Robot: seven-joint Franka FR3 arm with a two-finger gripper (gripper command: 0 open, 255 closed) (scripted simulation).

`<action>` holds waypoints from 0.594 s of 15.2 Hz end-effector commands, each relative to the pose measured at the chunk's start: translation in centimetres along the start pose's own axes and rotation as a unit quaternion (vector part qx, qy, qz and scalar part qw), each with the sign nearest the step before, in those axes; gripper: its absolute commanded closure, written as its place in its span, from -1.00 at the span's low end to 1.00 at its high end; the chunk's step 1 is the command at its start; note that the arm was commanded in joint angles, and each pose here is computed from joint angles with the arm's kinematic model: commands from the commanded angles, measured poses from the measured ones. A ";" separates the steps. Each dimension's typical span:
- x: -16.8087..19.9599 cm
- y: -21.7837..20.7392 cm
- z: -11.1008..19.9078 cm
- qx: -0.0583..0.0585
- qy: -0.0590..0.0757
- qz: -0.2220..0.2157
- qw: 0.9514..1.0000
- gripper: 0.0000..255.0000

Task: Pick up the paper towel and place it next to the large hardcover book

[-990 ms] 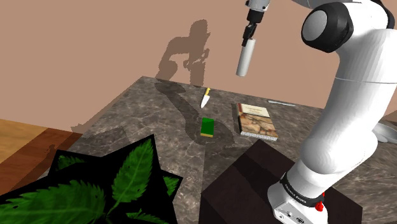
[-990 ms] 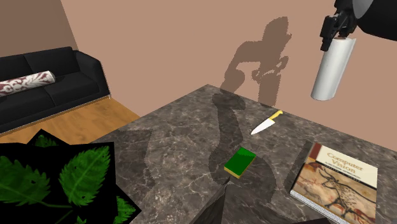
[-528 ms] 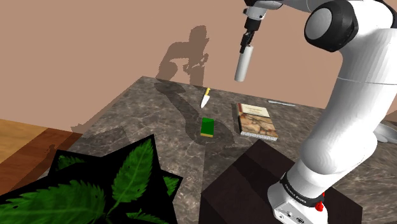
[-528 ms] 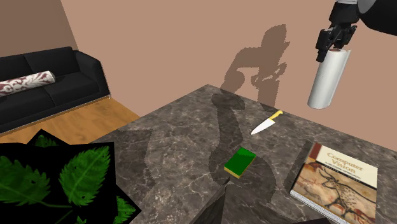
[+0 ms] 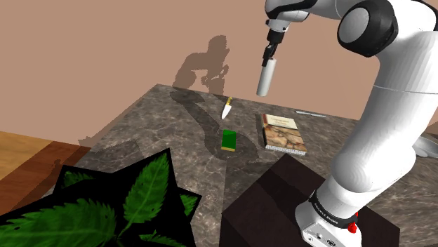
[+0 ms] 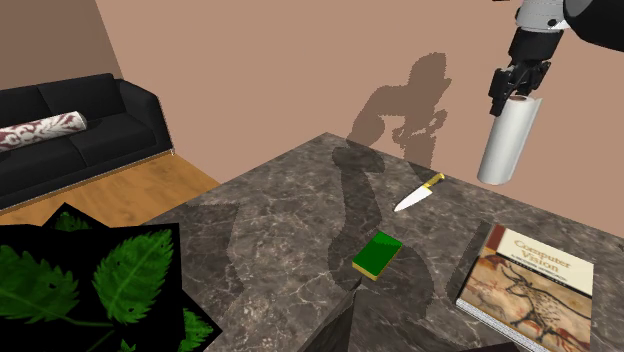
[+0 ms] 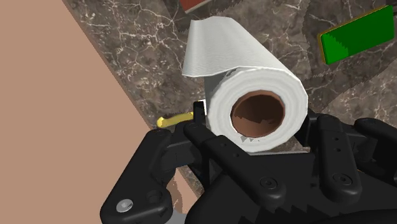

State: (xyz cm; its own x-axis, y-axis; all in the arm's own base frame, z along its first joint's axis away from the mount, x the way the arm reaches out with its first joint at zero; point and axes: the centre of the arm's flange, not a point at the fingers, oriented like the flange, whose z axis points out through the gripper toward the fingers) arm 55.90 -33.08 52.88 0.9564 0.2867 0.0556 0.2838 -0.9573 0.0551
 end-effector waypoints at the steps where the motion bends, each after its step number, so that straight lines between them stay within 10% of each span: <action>1: 0.0 0.0 1.1 0.000 0.000 0.000 1.000 1.00; 9: -0.3 -0.2 5.3 0.000 0.000 0.000 1.000 1.00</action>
State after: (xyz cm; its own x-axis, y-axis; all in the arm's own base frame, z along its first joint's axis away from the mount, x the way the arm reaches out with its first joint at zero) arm 56.01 -33.20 48.09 0.9564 0.2868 0.0558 0.2838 -0.9573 0.0552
